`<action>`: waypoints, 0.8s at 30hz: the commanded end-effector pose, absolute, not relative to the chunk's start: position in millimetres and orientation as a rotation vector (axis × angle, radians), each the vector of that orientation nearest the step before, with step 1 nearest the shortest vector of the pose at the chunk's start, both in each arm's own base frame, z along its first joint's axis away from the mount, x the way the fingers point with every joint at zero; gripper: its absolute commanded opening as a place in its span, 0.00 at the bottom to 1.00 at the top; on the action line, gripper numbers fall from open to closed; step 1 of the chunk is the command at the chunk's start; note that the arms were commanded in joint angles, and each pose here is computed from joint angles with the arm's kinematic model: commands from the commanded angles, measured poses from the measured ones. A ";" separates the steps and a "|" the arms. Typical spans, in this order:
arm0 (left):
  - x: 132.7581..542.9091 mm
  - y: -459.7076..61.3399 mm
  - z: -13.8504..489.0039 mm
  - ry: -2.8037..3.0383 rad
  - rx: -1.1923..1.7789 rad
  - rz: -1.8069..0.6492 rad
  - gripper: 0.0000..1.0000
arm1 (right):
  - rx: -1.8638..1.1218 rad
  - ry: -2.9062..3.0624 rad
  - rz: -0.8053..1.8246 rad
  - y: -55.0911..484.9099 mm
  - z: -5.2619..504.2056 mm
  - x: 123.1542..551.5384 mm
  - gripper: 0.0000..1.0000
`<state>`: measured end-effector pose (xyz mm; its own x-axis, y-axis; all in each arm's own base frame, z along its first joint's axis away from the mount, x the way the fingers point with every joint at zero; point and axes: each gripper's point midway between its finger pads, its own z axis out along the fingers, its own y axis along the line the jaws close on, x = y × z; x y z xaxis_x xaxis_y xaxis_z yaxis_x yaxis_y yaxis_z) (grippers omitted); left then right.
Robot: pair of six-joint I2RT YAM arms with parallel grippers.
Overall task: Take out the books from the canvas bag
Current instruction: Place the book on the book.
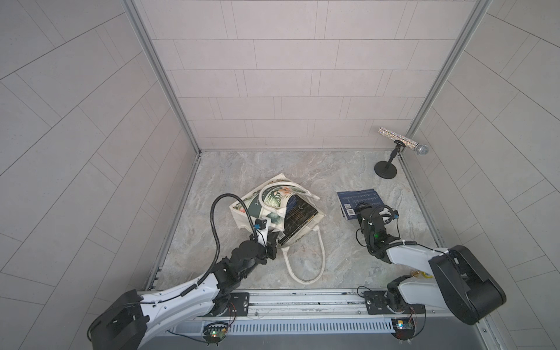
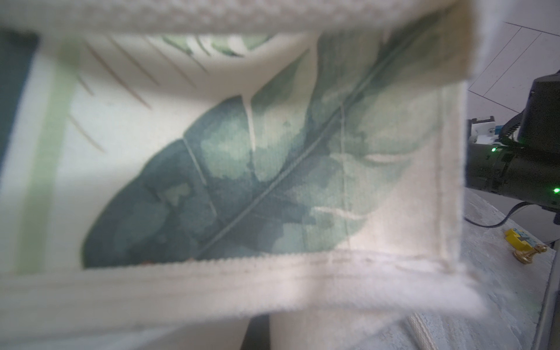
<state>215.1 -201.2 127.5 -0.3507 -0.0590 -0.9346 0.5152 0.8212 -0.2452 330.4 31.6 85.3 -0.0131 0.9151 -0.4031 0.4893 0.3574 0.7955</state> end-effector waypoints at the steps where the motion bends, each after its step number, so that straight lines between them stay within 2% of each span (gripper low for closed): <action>1: 218.5 -210.4 160.3 1.744 0.341 -0.678 0.00 | 1.278 1.740 0.467 27.3 78.5 317.7 0.86; 10: 217.6 -211.3 160.0 1.744 0.350 -0.682 0.00 | 1.308 1.786 0.499 35.3 61.5 316.6 0.89; 24: 215.5 -214.2 161.1 1.738 0.368 -0.698 0.00 | 1.160 1.792 0.520 44.8 79.0 339.7 0.91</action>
<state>214.5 -202.3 127.2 -0.3490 -0.0489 -0.9358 0.5264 0.8160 -0.2389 334.2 44.1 77.4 -0.1325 0.8896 -0.4371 0.5134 0.4388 0.7374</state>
